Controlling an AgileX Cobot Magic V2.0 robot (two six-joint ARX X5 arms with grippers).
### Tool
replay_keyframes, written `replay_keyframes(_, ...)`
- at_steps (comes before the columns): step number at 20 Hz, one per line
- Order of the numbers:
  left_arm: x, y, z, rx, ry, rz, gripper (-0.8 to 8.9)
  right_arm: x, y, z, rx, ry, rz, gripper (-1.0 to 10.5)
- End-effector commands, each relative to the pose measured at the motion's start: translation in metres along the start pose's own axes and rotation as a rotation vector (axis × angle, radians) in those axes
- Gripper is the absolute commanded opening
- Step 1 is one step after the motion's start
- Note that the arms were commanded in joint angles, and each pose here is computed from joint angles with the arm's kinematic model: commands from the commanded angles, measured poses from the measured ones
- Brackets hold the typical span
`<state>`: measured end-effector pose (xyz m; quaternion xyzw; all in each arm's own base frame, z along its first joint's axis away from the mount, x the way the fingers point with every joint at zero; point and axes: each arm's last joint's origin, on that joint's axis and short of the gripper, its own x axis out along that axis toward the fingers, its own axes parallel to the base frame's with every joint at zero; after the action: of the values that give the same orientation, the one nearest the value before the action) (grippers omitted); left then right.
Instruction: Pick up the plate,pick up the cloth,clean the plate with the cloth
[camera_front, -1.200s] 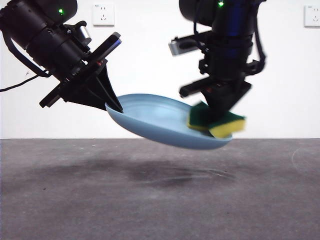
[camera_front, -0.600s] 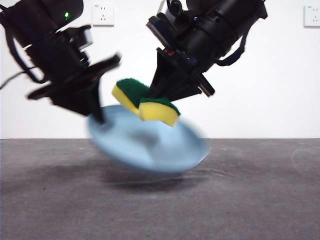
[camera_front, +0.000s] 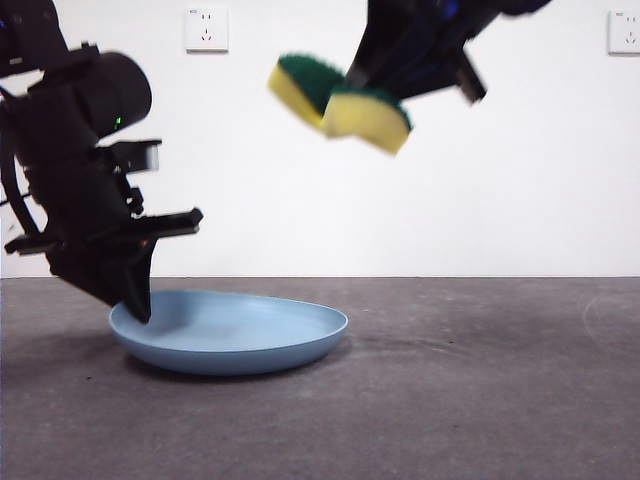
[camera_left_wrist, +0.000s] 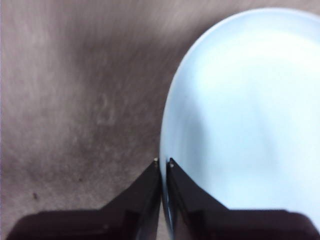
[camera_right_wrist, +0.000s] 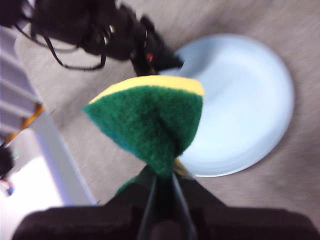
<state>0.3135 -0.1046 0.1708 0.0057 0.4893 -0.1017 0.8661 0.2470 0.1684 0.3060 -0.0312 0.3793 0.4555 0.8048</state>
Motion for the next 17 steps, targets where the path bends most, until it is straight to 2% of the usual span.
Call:
replay_keyframes(1,0.009,0.008,-0.007,0.023,0.057,0.052,1.64,-0.011,0.0,0.0,-0.003,-0.027,-0.133,-0.2)
replay_keyframes(2,0.009,0.008,-0.007,0.022,0.058,0.053,2.72,-0.014,-0.001,0.001,-0.005,-0.035,-0.194,-0.2)
replay_keyframes(3,0.009,0.008,-0.006,0.019,0.053,0.051,4.34,-0.018,-0.004,0.001,-0.004,-0.047,-0.309,-0.2)
replay_keyframes(5,0.009,0.007,-0.007,-0.015,0.057,0.032,4.68,-0.02,-0.015,0.002,0.013,-0.052,-0.47,-0.2)
replay_keyframes(7,0.004,0.0,-0.005,-0.029,0.039,-0.003,4.68,-0.013,-0.027,0.001,0.043,-0.038,-0.492,-0.2)
replay_keyframes(10,-0.023,-0.012,0.002,-0.02,-0.051,-0.038,4.68,0.007,-0.047,-0.005,0.109,0.027,-0.495,-0.2)
replay_keyframes(17,-0.124,-0.027,0.008,0.02,-0.328,-0.165,4.67,0.08,-0.088,-0.038,0.185,0.277,-0.482,-0.1)
